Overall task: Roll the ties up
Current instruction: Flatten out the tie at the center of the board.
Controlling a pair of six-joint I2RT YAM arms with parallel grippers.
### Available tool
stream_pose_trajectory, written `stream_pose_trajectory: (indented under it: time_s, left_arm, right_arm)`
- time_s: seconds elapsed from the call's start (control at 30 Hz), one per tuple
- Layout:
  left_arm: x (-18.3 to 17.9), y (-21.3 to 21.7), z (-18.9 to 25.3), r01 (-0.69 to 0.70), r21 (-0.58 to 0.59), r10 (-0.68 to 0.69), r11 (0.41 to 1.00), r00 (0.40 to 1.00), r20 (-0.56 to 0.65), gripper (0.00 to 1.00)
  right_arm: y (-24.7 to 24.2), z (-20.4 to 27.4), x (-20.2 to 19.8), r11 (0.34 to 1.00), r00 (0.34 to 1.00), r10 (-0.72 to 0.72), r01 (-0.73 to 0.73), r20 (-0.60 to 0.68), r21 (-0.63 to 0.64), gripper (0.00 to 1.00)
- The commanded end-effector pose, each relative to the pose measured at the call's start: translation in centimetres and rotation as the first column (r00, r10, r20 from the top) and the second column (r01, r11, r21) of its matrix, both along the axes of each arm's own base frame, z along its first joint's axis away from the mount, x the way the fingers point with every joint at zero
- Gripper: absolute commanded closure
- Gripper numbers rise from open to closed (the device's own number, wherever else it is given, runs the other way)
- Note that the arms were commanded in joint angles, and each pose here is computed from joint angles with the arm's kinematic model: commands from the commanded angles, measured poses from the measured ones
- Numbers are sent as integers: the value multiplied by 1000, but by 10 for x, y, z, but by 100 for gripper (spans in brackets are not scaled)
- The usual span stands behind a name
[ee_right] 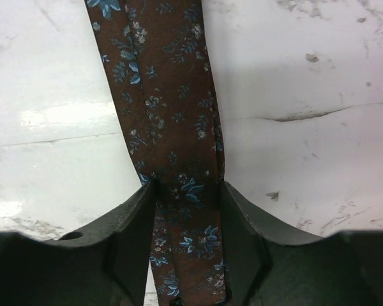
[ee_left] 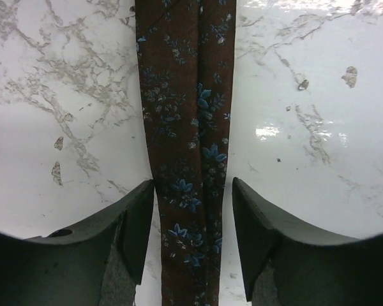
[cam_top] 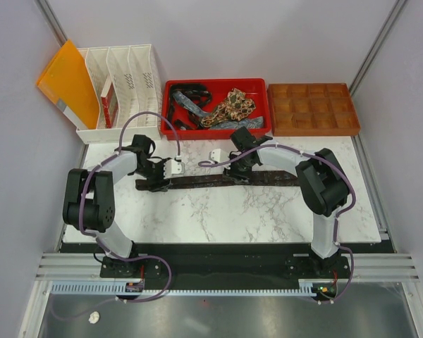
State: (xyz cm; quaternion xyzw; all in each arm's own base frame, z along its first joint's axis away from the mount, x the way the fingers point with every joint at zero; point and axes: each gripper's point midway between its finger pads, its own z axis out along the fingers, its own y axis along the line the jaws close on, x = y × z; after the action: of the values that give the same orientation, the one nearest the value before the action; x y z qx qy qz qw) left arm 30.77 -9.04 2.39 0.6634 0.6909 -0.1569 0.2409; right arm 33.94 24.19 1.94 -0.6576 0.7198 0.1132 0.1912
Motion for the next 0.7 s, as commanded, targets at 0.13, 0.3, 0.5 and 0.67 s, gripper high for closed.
stream_pose_trajectory:
  time_s: [0.13,0.3,0.5,0.67]
  left_arm:
    - [25,1,2,32,23,-35,999,993,111,57]
    - [15,-5,17,50,-18,-48,999,989,137,43]
    - [35,1,77,-106,-187,140,977,973,183,6]
    - [38,37,133,-194,-335,289,922,920,263,0]
  right_arm:
    - [-15,-21,5,998,999,14,-10,48,-69,53]
    - [-25,-15,-11,995,998,57,-54,30,-86,52]
    - [-35,-13,-24,990,995,97,-96,0,-106,51]
    - [-20,17,-19,997,996,81,-81,30,-20,26]
